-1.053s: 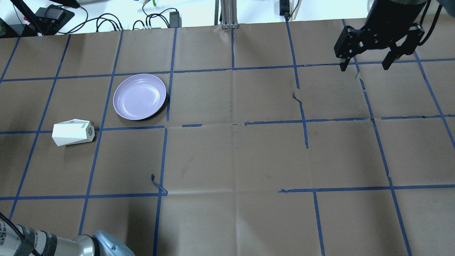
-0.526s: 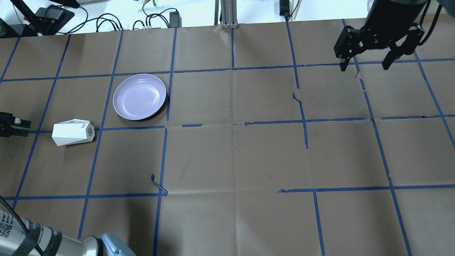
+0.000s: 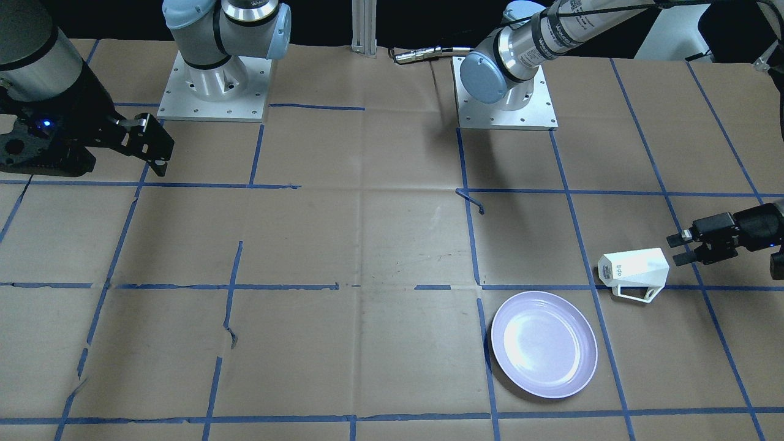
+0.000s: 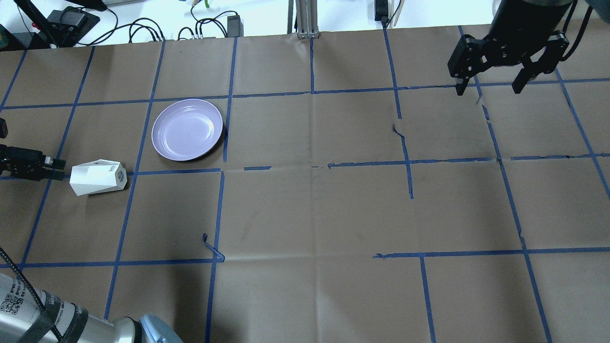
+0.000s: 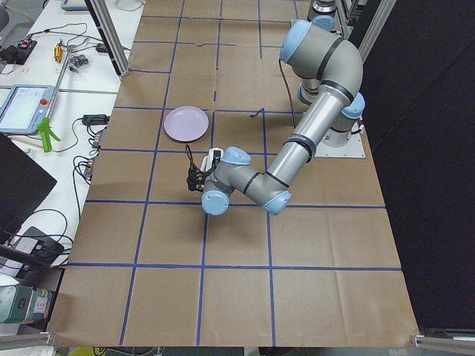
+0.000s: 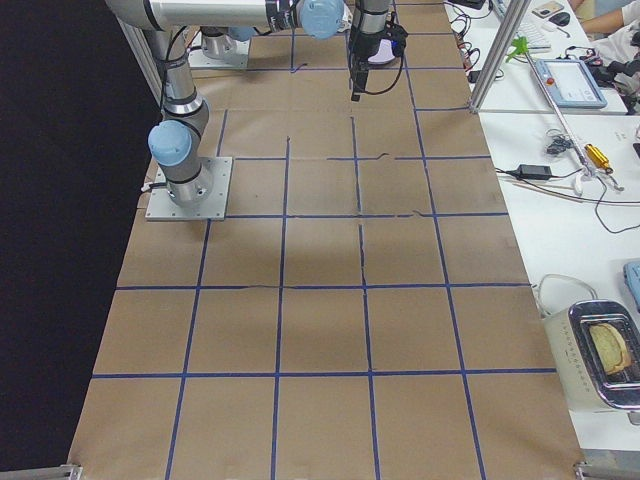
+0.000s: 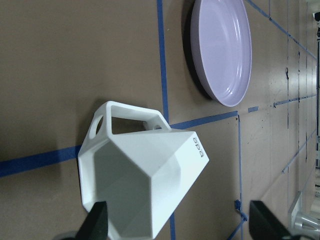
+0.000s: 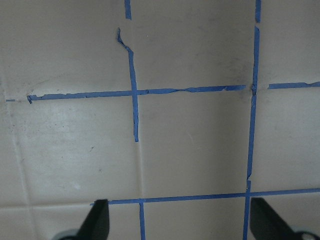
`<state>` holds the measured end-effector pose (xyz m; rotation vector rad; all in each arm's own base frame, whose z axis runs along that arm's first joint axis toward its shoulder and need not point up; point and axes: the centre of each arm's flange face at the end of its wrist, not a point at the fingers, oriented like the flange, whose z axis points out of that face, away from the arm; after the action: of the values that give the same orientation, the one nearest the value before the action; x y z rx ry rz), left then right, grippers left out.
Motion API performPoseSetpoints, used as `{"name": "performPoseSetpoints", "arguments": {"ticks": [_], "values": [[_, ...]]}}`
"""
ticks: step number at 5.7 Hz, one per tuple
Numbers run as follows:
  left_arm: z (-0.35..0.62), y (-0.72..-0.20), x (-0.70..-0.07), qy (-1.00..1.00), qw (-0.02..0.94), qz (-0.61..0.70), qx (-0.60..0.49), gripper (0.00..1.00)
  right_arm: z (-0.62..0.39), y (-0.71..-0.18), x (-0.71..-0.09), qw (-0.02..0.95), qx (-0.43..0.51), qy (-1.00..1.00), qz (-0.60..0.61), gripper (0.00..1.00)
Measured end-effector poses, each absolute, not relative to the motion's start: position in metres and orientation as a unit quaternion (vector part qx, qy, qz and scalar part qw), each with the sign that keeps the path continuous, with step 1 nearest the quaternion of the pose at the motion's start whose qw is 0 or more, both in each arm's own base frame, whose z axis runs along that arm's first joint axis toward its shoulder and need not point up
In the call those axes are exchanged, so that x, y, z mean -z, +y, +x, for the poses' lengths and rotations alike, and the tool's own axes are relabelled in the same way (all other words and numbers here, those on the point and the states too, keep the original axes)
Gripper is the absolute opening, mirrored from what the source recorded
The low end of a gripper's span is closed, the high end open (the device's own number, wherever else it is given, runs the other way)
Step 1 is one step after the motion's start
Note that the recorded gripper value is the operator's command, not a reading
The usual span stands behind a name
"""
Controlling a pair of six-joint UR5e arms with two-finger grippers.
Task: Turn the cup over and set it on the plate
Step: 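Close the left gripper on the white cup's open end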
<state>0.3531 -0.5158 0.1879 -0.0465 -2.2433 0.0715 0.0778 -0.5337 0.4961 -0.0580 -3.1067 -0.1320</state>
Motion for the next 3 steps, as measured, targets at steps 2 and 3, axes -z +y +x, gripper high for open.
{"name": "performPoseSetpoints", "arguments": {"ticks": [2,3], "values": [[0.342,-0.522,-0.173,-0.895,0.445,-0.028,-0.020,0.64,0.078,-0.534,-0.496,0.016,0.042,-0.999,-0.019,1.00],[0.332,-0.527,-0.170,-0.892,0.449,-0.038,-0.016,0.45,0.078,-0.534,-0.496,0.016,0.042,-0.999,-0.019,1.00]]}}
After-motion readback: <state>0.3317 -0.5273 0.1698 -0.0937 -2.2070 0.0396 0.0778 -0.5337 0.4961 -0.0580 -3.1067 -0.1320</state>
